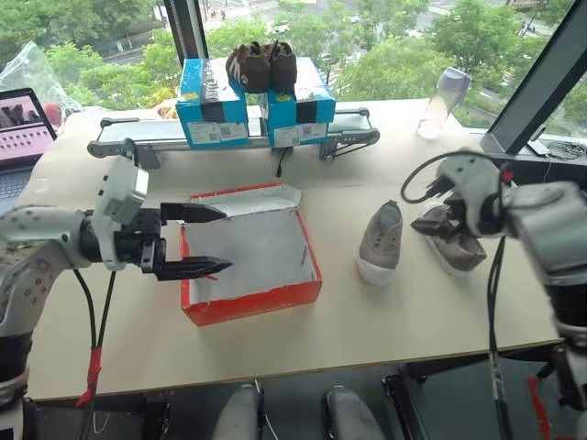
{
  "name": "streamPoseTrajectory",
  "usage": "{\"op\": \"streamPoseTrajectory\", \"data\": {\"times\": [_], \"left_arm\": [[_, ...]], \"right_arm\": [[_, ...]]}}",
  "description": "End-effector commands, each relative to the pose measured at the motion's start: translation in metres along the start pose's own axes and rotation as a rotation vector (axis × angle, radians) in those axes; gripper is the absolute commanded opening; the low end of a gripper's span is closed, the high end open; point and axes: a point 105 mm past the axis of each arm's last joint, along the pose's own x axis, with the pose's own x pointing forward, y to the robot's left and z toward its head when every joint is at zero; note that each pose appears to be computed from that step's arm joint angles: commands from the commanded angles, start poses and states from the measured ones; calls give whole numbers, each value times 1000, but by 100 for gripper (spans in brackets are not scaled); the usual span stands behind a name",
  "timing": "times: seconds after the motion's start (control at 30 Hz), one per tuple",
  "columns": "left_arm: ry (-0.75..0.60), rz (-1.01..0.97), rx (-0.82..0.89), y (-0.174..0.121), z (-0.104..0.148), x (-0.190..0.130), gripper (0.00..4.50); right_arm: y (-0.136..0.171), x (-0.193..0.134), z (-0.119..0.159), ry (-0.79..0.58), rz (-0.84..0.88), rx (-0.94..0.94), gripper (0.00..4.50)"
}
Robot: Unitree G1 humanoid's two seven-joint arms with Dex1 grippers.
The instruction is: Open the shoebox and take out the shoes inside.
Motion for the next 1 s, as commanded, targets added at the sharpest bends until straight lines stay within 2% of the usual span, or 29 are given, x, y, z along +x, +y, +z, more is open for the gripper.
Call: {"op": "streamPoseTrajectory", "data": {"times": [0.03, 0.13, 0.2, 0.33, 0.4, 0.5, 0.6, 0.7, 0.83, 1.0], "left_arm": [[-54, 67, 15, 1, 10, 2, 450], [-110, 130, -46, 1, 8, 2, 450], [-121, 149, -78, -3, 4, -1, 450], [-161, 412, -114, 20, -16, -24, 450], [-225, 581, -126, 38, -19, -42, 450], [-249, 863, -68, 60, -28, -72, 450], [-221, 1214, -90, 70, -54, -110, 450], [-133, 1302, -65, 50, -79, -104, 450], [-14, 1344, -172, 17, -127, -77, 450], [116, 1417, -203, -17, -160, -58, 450]], "right_arm": [[30, -17, 35, -200, 181, -18, 436], [76, -37, 48, -430, 425, -34, 436], [89, -49, 46, -509, 510, 17, 436], [71, -43, 33, -653, 332, 198, 436], [57, -29, 16, -623, 140, 188, 436], [34, -19, -3, -723, -78, 343, 436], [29, -9, -38, -671, -223, 457, 436], [44, -4, -64, -632, -271, 492, 436], [67, 3, -94, -567, -319, 518, 436], [96, 9, -102, -548, -322, 556, 436]]}}
